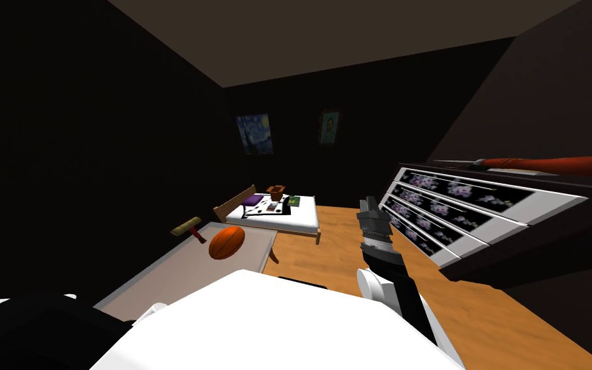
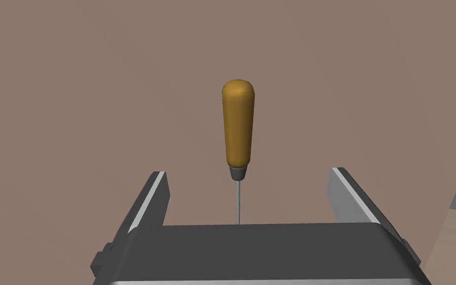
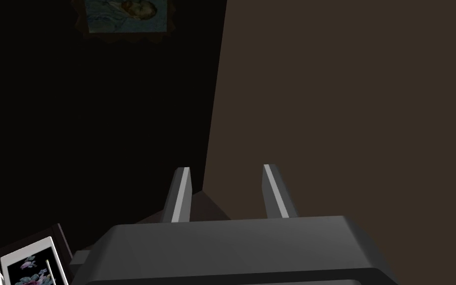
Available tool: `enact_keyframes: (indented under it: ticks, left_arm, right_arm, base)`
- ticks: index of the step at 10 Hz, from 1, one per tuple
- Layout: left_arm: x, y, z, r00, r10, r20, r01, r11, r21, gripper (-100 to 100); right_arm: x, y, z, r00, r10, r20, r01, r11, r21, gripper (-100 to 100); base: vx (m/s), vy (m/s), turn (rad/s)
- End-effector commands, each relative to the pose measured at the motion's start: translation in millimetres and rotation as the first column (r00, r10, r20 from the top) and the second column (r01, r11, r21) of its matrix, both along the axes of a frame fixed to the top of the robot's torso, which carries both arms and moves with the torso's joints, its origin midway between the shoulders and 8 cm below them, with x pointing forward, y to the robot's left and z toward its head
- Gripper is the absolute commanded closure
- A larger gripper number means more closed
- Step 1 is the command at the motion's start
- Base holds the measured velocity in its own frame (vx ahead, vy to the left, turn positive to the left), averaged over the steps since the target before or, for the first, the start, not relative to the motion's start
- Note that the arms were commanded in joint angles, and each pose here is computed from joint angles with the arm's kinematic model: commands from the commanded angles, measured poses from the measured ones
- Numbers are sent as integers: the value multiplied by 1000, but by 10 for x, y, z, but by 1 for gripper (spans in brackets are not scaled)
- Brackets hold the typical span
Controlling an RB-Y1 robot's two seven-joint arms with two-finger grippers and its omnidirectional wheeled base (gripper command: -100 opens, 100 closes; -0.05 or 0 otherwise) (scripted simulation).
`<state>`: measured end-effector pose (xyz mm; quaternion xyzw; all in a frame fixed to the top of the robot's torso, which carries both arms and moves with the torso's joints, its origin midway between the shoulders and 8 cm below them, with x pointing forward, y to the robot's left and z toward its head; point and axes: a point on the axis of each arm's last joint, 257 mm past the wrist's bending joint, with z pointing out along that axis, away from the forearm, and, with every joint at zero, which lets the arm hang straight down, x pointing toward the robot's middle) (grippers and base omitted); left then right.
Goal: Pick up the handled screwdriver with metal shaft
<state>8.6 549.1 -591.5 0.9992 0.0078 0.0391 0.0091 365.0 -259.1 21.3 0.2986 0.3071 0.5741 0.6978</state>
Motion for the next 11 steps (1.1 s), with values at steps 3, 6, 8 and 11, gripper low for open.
enact_keyframes:
  ticks: [3, 6, 8, 11]
  left_arm:
    - [104, -217, -187, 1000, -11, 6, 11, 1000, 5, -100]
    - [95, -192, -170, 1000, -7, 4, 7, 1000, 3, 100]
    - [95, -189, -167, 1000, -8, 4, 8, 1000, 3, 100]
    - [26, -48, -55, 1000, 1, 1, -1, 1000, 2, 100]
  right_arm:
    - [0, 0, 0, 1000, 0, 0, 0, 1000, 0, 0]
    - [0, 0, 0, 1000, 0, 0, 0, 1000, 0, 0]
    - [0, 0, 0, 1000, 0, 0, 0, 1000, 0, 0]
    - [0, 0, 0, 1000, 0, 0, 0, 1000, 0, 0]
  base:
    - [-3, 57, 35]
    - [-1, 12, -1]
    - [0, 0, 0]
    - [0, -20, -25]
